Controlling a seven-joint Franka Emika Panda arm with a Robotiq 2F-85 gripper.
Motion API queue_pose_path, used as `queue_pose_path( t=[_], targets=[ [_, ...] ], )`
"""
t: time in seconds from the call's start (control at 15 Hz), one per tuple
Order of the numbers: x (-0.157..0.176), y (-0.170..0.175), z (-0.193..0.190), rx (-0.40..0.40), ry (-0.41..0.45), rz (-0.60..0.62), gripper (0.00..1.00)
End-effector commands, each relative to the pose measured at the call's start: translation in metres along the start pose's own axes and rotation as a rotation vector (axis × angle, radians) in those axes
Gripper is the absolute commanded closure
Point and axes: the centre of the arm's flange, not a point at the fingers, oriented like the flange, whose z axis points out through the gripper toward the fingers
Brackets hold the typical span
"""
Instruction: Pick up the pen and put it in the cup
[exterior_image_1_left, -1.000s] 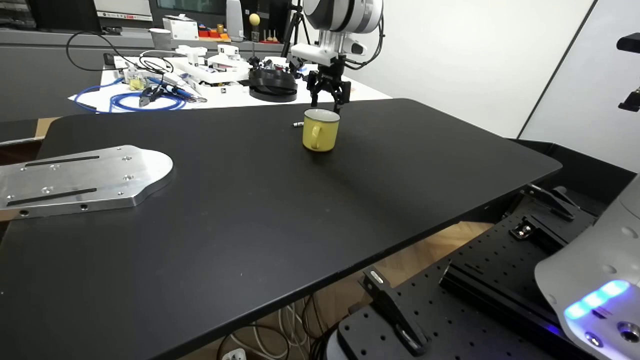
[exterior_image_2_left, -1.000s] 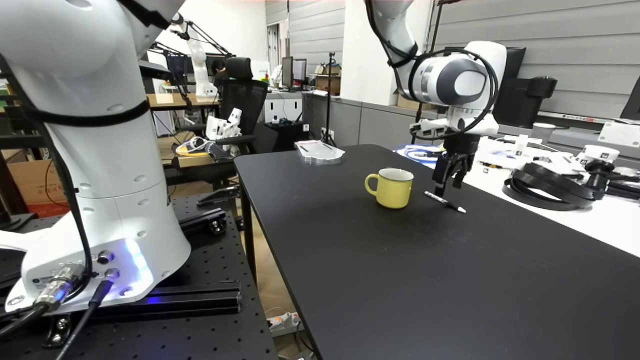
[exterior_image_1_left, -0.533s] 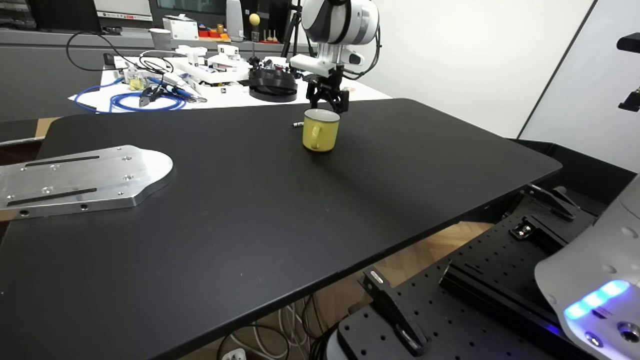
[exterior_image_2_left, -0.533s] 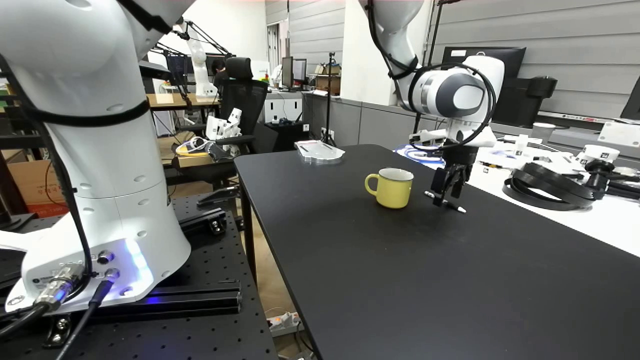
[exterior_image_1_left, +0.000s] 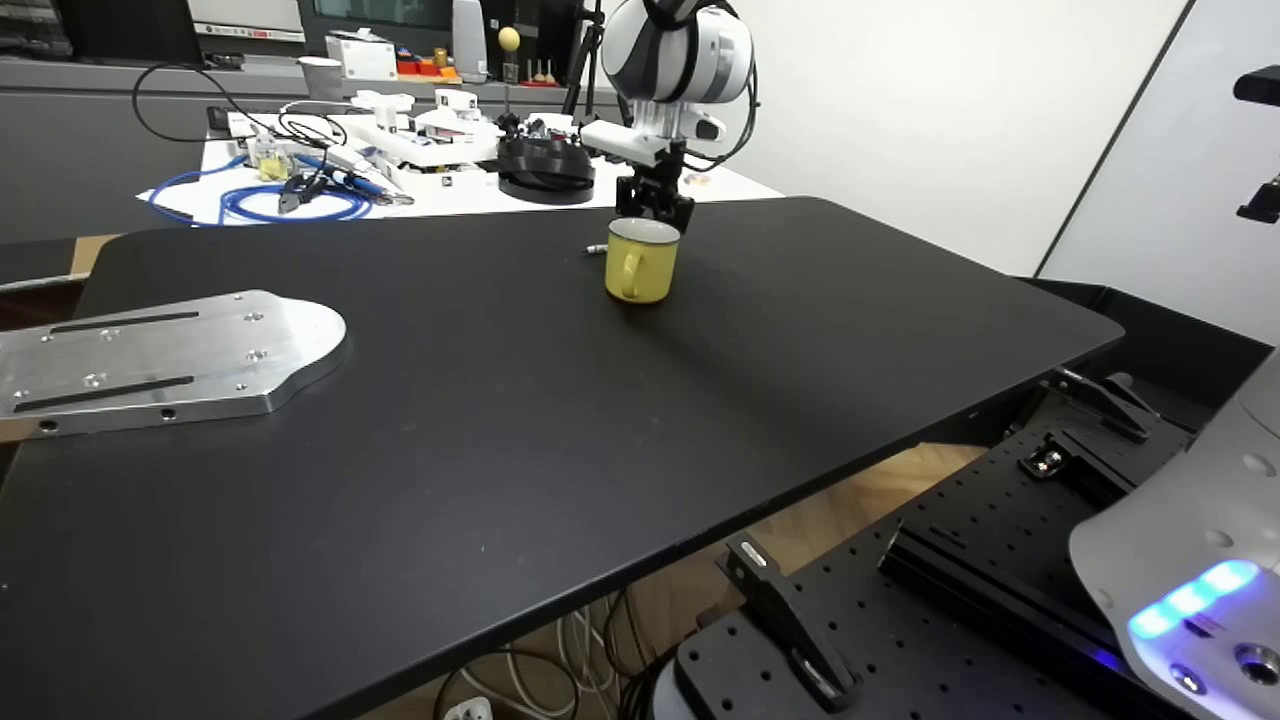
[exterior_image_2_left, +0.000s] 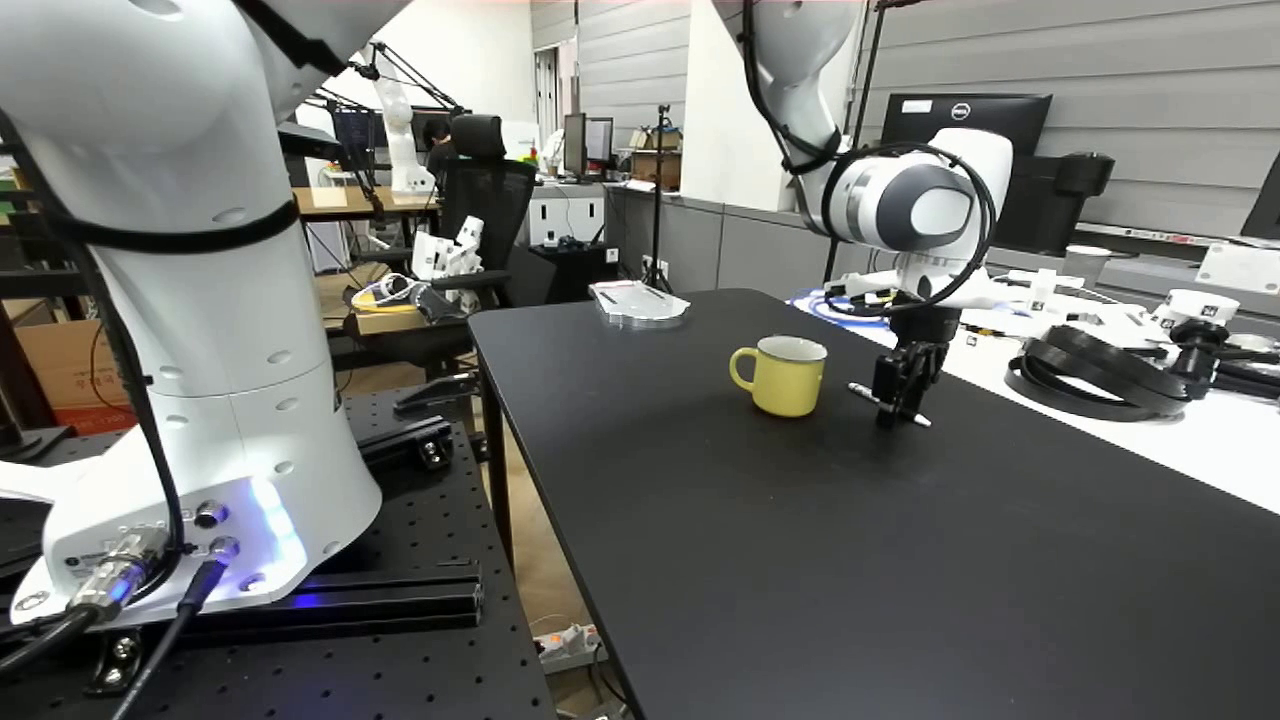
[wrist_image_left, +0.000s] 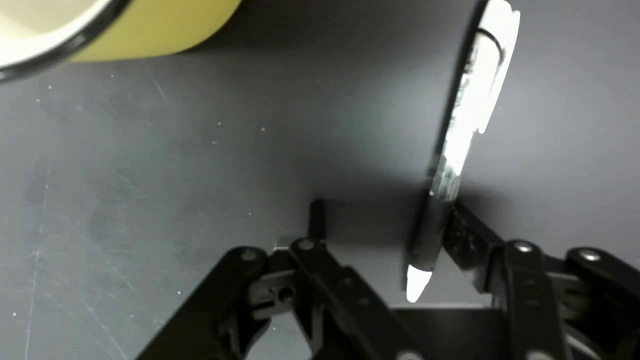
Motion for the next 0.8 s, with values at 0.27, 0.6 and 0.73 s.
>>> queue_pose_path(
  t=[0.27, 0.6, 0.73],
  targets=[
    [0.005, -0.008, -0.009, 0.015, 0.017, 0.039, 0.95],
    [0.016, -0.011, -0.037, 0.018, 0.046, 0.063, 0.97],
    [0.021, -0.016, -0.06, 0.041, 0.079, 0.056, 0.97]
  ],
)
